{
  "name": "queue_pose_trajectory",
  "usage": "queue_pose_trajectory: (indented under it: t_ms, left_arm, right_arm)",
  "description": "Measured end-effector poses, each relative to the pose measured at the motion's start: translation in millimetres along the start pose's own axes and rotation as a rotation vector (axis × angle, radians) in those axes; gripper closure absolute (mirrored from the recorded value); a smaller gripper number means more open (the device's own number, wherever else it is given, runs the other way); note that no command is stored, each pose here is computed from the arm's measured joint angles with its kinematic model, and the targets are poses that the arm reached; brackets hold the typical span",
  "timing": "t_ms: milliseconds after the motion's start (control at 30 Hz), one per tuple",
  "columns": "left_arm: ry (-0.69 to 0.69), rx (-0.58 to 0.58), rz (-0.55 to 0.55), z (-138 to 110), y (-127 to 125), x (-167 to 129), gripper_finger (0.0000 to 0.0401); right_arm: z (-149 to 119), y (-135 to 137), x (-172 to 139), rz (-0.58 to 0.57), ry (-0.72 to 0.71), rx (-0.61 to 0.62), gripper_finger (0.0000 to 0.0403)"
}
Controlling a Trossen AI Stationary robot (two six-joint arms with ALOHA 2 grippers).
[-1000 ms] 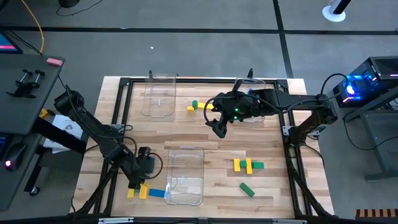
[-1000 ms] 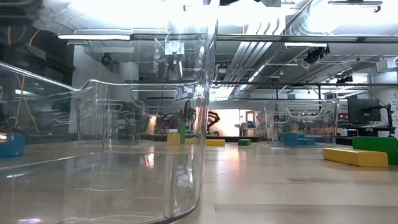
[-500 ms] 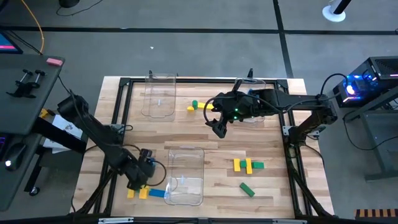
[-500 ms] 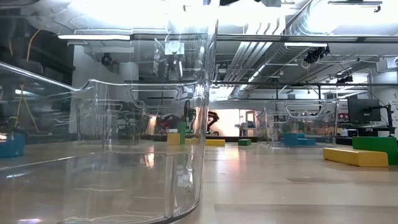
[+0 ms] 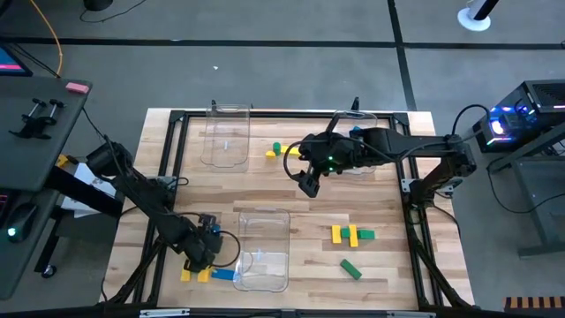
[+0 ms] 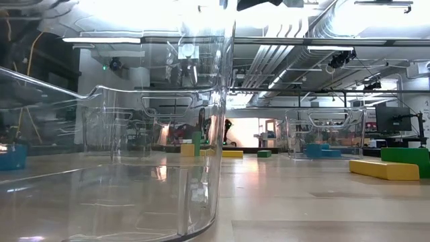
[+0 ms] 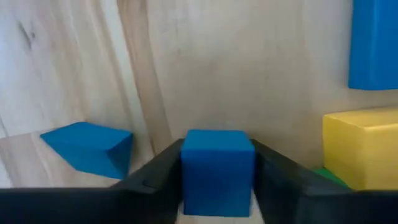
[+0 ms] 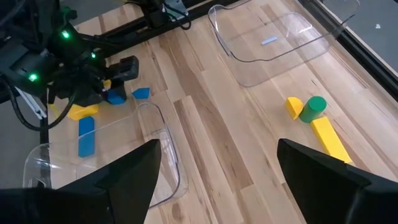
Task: Sort blocks
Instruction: Put the blue block into the top right transparent bin
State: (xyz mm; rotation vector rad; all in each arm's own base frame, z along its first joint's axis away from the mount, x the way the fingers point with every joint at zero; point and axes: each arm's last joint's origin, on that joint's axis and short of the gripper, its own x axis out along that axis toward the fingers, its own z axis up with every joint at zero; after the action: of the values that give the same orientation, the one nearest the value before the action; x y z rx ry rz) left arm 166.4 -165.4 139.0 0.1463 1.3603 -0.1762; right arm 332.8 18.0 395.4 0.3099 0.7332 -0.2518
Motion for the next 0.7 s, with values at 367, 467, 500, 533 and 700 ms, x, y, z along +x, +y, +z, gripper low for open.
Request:
queue_pose_trajectory:
  t_ms: [367,467,500,533,700]
  left_arm:
    - [-0.453,-0.170,0.099,26,45,-125,0.0308]
    - [-0.709,-0.185,0.253,45,70,-163,0.0308]
    - [-0.774,-0.192,0.284,53,81,-171,0.0308]
    - [-0.817,-0.195,0.298,62,93,-176,0.0308]
    - [-0.976,-0.210,0.312,110,155,-164,0.0308]
  right_arm:
    - [-14,16,-43,0.040,-0.025,0.032,0.0085]
    - [-25,19,-53,-0.028,-0.004,0.054,0.0085]
    - [-28,20,-55,-0.056,-0.002,0.067,0.0085]
    - [-31,20,-57,-0.086,-0.002,0.086,0.0085]
    - [-40,21,-61,-0.207,-0.026,0.214,0.0085]
